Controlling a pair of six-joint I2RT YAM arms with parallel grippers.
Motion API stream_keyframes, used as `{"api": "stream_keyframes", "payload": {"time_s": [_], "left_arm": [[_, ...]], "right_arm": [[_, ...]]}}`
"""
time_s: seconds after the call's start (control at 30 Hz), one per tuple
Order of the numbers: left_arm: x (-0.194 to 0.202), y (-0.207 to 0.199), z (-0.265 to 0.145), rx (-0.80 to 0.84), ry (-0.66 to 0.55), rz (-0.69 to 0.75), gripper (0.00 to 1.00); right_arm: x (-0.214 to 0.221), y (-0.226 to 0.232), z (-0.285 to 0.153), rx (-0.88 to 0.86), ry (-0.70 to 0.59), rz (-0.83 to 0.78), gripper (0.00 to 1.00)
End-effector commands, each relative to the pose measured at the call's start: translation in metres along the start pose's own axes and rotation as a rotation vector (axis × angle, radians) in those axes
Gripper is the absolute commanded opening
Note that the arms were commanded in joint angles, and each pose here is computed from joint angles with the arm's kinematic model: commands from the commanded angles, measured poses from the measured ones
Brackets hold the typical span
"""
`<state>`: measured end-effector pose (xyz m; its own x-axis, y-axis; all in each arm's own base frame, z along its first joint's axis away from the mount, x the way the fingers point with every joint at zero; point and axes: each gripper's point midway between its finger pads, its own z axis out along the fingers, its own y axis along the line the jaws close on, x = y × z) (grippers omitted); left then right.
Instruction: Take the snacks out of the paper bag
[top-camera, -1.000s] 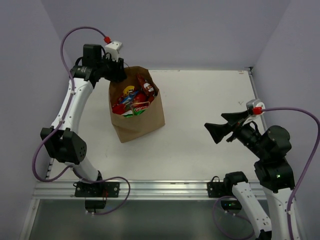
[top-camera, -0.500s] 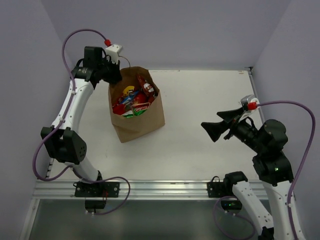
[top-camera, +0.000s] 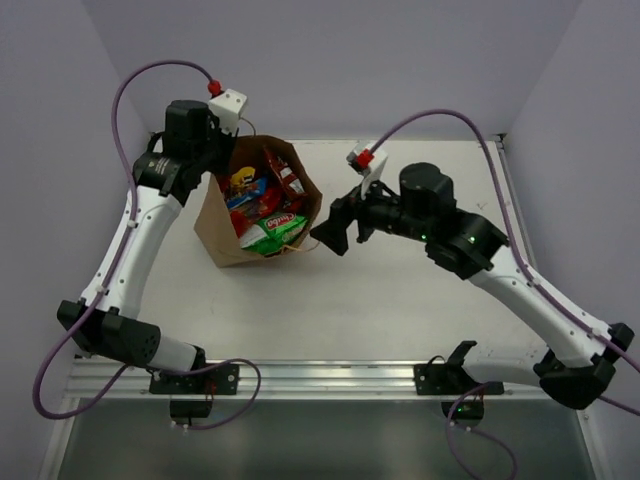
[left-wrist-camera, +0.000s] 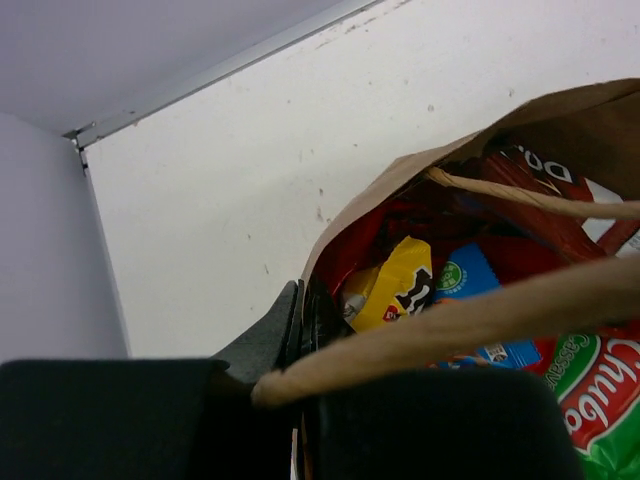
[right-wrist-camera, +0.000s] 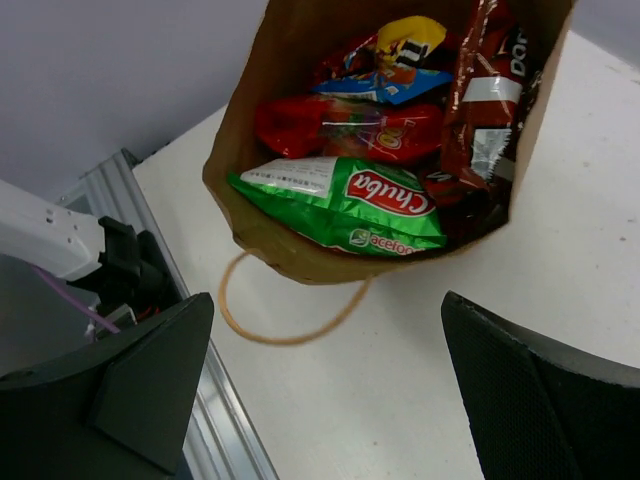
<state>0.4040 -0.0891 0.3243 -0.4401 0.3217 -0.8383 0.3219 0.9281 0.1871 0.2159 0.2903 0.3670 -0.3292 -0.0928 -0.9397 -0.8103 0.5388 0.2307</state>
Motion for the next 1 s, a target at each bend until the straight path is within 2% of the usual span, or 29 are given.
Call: {"api": "stream_keyframes", "payload": {"time_s": [0.0,0.17,0.3,0.37,0.5,0.97], "left_arm": [[-0.079,0.027,-0.063,-0.172,-0.330,0.040,0.00],[-0.059,-0.011,-0.066,-0.091,-0.313,0.033,0.00],[-0.034,-0.022,-0.064,-0.077,-0.274,0.009,0.00],[-0.027,-0.025,-0.064,-0.070,-0.267,0.002,0.00],[-0.028,-0.025,-0.068,-0.078,-0.273,-0.017,0.00],[-0.032,-0.027,-0.069,-0.081,-0.285,-0.049,0.00]], "right_arm": [[-0.042,0.013,0.015,0.016,-0.099,-0.077,0.99],[-0.043,0.036,0.054,-0.012,-0.066,-0.096,0.99],[-0.036,0.041,0.081,0.017,-0.030,-0.050,0.80],[-0.025,0.044,0.099,0.016,0.000,0.005,0.79],[-0.018,0.039,0.125,0.053,-0.025,0.118,0.73],[0.031,-0.007,0.188,0.343,0.006,0.405,0.76]]}}
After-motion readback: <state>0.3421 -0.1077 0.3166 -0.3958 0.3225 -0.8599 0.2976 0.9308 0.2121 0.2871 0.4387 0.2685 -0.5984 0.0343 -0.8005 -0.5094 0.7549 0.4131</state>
